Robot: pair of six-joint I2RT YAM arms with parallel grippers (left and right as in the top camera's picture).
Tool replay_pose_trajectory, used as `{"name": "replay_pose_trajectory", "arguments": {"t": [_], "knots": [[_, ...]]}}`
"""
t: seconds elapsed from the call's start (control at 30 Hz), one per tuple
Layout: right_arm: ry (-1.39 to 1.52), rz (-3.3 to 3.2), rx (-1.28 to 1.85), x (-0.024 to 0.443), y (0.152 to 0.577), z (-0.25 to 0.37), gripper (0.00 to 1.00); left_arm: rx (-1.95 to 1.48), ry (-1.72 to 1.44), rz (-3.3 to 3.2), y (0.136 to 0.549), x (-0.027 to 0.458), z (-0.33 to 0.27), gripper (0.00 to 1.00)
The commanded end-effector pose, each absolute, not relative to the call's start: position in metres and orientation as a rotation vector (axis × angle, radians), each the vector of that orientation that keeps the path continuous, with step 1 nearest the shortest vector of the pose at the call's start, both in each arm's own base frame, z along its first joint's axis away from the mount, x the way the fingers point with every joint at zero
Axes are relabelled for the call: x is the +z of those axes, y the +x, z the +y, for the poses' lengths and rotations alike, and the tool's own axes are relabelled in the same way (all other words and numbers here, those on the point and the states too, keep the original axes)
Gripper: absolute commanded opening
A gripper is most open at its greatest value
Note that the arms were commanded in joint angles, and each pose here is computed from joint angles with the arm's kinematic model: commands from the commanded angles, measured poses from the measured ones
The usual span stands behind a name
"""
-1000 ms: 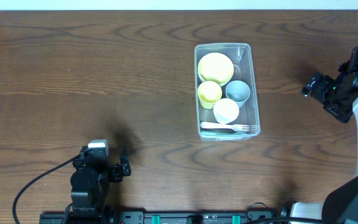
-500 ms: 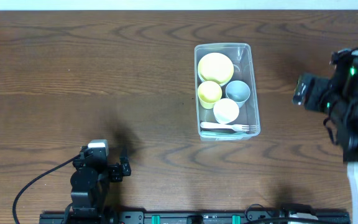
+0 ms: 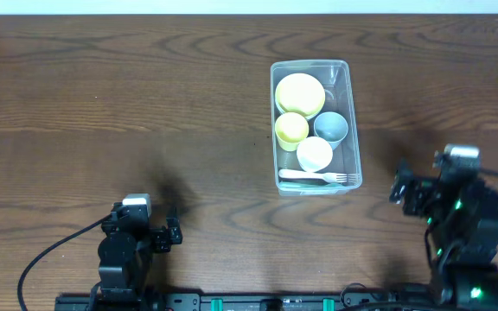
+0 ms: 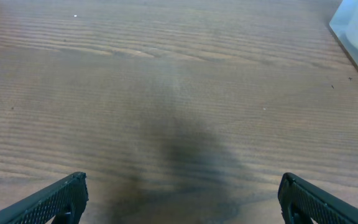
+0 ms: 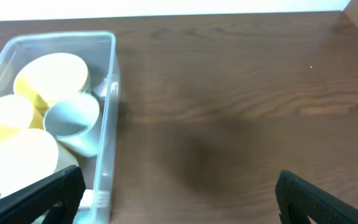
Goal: Pack container
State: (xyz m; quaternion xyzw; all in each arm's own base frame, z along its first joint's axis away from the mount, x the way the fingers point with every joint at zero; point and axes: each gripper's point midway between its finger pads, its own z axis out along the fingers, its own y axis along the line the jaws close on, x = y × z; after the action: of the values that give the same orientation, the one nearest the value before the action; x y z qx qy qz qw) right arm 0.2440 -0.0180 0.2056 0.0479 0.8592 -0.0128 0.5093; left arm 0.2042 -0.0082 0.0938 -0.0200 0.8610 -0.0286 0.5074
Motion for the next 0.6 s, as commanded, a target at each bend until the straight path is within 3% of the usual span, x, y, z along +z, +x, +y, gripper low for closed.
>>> {"name": "replay_pose_trajectory", "arguments": {"t": [0.0, 0.57], "knots": [[0.068, 2.055, -0.003, 0.182, 0.233, -0.010, 0.99, -0.078, -0.049, 2.077, 0.205, 0.091, -0.009, 0.98], [0.038, 1.953, 0.033, 0.128, 0.213, -0.002, 0.99, -0.078, -0.048, 2.077, 0.205, 0.091, -0.009, 0.98]]}}
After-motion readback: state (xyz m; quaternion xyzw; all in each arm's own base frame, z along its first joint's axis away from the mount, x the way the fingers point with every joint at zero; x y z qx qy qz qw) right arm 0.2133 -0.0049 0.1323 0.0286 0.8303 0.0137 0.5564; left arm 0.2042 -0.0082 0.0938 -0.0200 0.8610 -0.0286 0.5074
